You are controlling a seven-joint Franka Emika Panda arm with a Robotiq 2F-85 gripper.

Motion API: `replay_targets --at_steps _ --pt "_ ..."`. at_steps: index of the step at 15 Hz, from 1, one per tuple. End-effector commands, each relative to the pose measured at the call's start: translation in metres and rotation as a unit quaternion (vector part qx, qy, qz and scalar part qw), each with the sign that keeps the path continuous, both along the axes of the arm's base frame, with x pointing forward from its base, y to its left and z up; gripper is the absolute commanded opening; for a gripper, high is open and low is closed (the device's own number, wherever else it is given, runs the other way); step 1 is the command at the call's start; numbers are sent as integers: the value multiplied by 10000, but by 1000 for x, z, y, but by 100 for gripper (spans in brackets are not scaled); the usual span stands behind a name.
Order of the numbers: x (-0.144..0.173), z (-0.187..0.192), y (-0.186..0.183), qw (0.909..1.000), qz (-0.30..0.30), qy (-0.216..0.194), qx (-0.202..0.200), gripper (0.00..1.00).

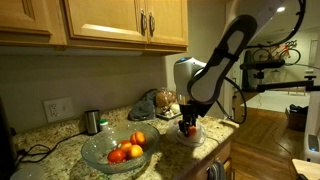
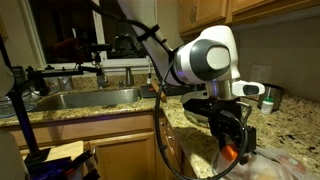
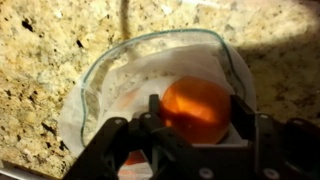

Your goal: Take one peach from the plastic and put it in the glass bowl

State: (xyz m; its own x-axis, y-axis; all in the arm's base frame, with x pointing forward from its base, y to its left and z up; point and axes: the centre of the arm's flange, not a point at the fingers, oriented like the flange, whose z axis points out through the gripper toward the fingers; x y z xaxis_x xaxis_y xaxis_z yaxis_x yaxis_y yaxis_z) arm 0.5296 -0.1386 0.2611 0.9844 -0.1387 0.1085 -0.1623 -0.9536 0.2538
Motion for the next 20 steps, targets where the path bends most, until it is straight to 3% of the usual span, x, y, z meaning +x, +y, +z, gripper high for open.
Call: replay_targets --at_steps 1,3,6,20 --pt "4 -5 -9 9999 -5 38 111 45" --pt "5 -5 -10 9999 -22 37 110 89" --pt "7 -1 -10 10000 -20 13 90 99" --pt "17 7 -9 10000 18 -9 54 100"
